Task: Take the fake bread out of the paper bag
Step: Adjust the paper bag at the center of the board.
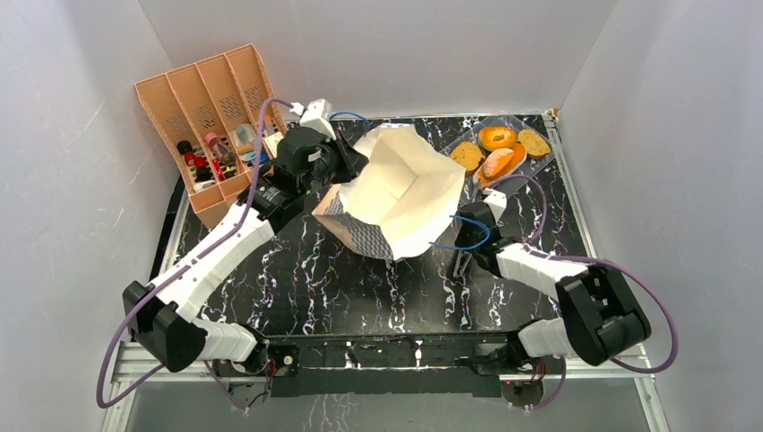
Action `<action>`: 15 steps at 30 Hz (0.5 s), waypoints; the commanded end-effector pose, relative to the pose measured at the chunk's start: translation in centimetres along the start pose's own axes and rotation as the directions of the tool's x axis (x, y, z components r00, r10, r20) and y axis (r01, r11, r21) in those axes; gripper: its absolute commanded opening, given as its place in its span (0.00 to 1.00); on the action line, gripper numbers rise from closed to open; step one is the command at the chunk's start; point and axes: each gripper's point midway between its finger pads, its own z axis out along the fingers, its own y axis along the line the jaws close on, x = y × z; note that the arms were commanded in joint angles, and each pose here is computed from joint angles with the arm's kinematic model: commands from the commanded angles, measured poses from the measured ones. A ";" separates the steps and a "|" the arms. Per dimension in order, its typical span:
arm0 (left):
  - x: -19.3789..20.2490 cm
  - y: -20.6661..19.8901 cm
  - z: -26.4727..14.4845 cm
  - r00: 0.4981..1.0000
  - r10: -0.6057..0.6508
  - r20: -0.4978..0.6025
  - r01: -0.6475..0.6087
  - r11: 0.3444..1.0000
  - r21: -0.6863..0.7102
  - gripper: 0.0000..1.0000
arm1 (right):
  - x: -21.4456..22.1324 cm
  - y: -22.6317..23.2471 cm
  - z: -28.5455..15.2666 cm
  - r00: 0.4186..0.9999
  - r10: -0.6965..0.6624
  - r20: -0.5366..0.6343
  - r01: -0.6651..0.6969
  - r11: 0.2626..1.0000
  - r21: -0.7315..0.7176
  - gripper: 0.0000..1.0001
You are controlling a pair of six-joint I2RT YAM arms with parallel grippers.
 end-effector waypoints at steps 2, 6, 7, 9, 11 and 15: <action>-2.1 0.0 -3.2 0.900 -0.417 0.125 0.424 0.905 -0.035 0.00 | -1.6 0.2 -1.8 0.996 0.020 0.081 -0.017 0.999 -0.034 0.00; -1.3 1.7 -3.7 0.808 -0.555 0.198 0.574 0.818 -0.047 0.00 | -1.6 0.4 -2.9 0.995 0.014 0.094 -0.009 0.999 -0.052 0.00; -1.1 2.1 -3.8 0.785 -0.581 0.216 0.603 0.796 -0.050 0.00 | -1.7 0.4 -3.1 0.995 0.014 0.099 -0.009 0.999 -0.051 0.00; -0.9 2.9 -3.9 0.750 -0.613 0.248 0.643 0.764 -0.055 0.00 | -1.9 0.6 -3.6 0.994 0.013 0.109 -0.006 0.998 -0.057 0.00; -0.5 3.6 -4.0 0.721 -0.638 0.269 0.675 0.735 -0.067 0.00 | -2.1 0.8 -4.2 0.993 0.009 0.120 -0.001 0.998 -0.068 0.00; 0.3 4.7 -3.9 0.685 -0.665 0.298 0.712 0.698 -0.079 0.00 | -2.1 1.7 -5.1 0.990 -0.018 0.138 0.029 0.997 -0.074 0.00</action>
